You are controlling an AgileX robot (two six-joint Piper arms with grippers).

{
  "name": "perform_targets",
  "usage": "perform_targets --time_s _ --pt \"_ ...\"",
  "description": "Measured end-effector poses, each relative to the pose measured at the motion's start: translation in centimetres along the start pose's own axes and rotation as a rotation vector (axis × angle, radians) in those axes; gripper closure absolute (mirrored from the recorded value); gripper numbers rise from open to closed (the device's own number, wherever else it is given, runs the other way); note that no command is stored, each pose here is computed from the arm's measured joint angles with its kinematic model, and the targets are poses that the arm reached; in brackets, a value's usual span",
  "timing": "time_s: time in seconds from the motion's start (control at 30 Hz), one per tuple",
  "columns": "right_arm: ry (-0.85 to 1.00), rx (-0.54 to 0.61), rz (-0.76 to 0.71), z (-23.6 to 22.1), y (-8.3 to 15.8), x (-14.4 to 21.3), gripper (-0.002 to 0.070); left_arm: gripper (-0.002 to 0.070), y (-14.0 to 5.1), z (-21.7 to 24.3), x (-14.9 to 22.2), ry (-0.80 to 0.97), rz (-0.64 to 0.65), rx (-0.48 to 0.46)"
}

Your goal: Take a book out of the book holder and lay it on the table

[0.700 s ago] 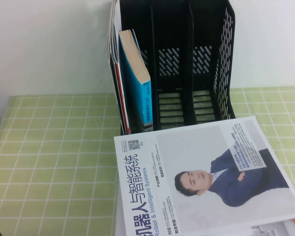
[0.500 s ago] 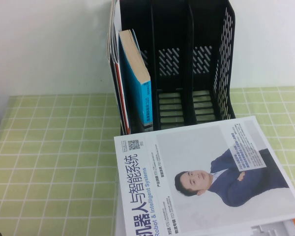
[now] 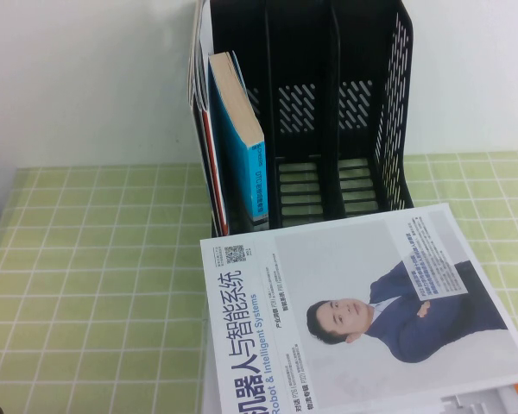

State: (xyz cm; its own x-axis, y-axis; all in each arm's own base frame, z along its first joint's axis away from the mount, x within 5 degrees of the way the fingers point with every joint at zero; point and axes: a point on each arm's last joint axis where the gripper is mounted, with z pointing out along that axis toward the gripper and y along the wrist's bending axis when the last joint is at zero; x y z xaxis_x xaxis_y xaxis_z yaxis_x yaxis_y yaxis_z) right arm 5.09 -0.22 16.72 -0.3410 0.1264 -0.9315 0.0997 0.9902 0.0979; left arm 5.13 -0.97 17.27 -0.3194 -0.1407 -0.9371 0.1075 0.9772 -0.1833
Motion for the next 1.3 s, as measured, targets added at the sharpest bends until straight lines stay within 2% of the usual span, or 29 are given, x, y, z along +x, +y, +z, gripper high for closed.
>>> perform_targets --time_s 0.47,0.67,0.8,0.9,1.0,1.13,1.3 --pt "-0.172 -0.006 0.002 -0.1 0.0 -1.5 0.0678 0.0678 -0.2 -0.1 -1.6 -0.186 -0.036 0.025" --pt "-0.291 -0.01 0.004 -0.3 0.1 -2.5 0.0678 0.0678 -0.3 -0.3 -2.3 -0.259 -0.162 0.055" --pt "-0.37 -0.01 -0.005 -0.6 0.1 -3.2 0.0678 0.0678 -0.3 -0.4 -2.6 -0.3 -0.199 0.069" --pt "-0.499 -0.016 0.001 -1.1 0.1 -4.3 0.0678 0.0678 -0.4 -0.5 -3.0 -0.337 -0.287 0.091" --pt "-0.702 -0.041 0.078 -2.1 0.1 -5.8 0.0678 0.0678 -0.4 -0.7 -3.4 -0.385 -0.371 0.117" --pt "-0.985 -0.109 0.213 -4.0 -0.1 -7.5 0.0678 0.0678 -0.3 -1.4 -4.7 -0.551 -0.419 0.159" --pt "-1.199 -0.197 0.299 -5.9 -0.1 -8.5 0.0678 0.0678 -0.1 -4.0 -7.4 -0.972 -0.444 0.257"
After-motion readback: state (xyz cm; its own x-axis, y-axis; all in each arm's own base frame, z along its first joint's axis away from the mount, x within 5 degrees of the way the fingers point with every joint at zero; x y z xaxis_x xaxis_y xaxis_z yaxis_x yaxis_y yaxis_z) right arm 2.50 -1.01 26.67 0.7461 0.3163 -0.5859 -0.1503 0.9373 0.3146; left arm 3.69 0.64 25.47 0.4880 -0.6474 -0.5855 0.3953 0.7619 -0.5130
